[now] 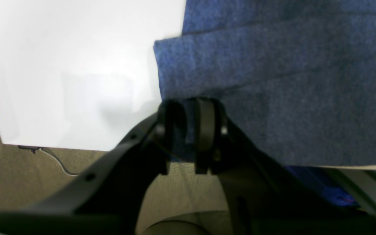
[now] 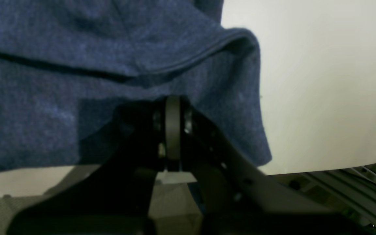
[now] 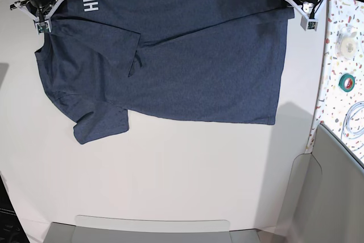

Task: Layout the t-shirt on the table in an organized manner, then fold the t-shirt properly
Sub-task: 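Release the shoulders and move both grippers to the t-shirt side edges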

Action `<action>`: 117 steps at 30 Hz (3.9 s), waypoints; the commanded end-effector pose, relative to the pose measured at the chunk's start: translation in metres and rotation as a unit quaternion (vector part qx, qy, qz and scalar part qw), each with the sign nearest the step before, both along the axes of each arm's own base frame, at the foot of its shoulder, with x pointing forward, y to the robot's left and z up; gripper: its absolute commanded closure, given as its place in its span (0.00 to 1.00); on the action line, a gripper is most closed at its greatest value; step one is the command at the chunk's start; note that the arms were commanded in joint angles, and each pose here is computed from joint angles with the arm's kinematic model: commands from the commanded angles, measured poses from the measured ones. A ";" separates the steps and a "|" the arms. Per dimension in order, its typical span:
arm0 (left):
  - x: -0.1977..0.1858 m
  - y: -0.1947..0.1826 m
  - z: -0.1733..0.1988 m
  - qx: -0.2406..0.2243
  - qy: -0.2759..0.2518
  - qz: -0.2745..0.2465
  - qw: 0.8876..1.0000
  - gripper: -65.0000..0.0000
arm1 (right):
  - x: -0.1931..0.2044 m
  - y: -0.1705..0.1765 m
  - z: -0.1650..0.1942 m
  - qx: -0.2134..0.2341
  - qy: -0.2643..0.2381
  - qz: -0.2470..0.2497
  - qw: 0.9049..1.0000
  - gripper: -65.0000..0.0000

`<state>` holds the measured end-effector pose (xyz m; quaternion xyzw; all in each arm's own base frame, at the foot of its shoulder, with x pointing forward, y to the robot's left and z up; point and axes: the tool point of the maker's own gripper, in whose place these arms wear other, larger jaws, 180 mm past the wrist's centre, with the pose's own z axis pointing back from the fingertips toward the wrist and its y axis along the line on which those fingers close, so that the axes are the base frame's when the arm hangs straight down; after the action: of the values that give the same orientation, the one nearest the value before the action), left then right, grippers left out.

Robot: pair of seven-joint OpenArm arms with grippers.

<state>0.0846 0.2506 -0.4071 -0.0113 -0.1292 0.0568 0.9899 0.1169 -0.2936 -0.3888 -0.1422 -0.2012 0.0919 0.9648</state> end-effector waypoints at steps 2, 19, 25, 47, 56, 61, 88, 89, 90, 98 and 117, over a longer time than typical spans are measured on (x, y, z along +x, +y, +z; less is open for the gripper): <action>0.003 0.005 0.005 0.010 -0.007 -0.003 1.000 0.77 | 0.002 0.001 0.006 -0.002 -0.004 0.010 1.000 1.00; 0.036 0.017 0.031 0.025 -0.064 0.018 0.997 0.70 | 0.031 -0.010 0.034 -0.115 -0.061 0.013 0.991 1.00; 0.060 0.017 0.039 0.024 -0.093 0.019 0.995 0.70 | 0.051 -0.010 0.042 -0.115 -0.089 0.009 0.989 1.00; 0.115 0.013 0.063 0.013 -0.170 0.028 0.985 0.70 | 0.113 -0.052 0.111 -0.131 -0.235 -0.099 0.958 1.00; 0.150 0.012 0.085 0.008 -0.198 0.027 0.980 0.69 | 0.181 -0.047 0.145 -0.068 -0.300 -0.161 0.938 0.86; 0.162 0.011 0.093 0.004 -0.202 0.027 0.979 0.69 | 0.217 -0.045 0.122 -0.039 -0.236 -0.119 0.964 0.59; 0.160 0.013 0.083 0.001 -0.187 0.030 0.982 0.69 | 0.221 -0.041 0.054 0.327 -0.198 -0.070 0.922 0.41; 0.160 0.013 0.084 0.001 -0.188 0.030 0.982 0.69 | 0.221 -0.040 0.053 0.327 -0.197 -0.070 0.922 0.41; 0.160 0.013 0.084 0.001 -0.188 0.030 0.982 0.69 | 0.220 -0.040 0.050 0.330 -0.194 -0.074 0.921 0.41; 0.160 0.011 0.083 -0.001 -0.187 0.028 0.982 0.69 | 0.214 -0.039 0.031 0.349 -0.174 -0.094 0.916 0.41; 0.162 0.013 0.086 0.000 -0.192 0.029 0.981 0.69 | 0.225 0.003 0.018 0.363 -0.141 -0.051 0.920 0.85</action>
<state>0.2396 0.2587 -0.3325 -0.0258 -0.2977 0.0883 0.9502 0.3359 -0.2828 -0.3820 0.2052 -0.3351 -0.0658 0.9172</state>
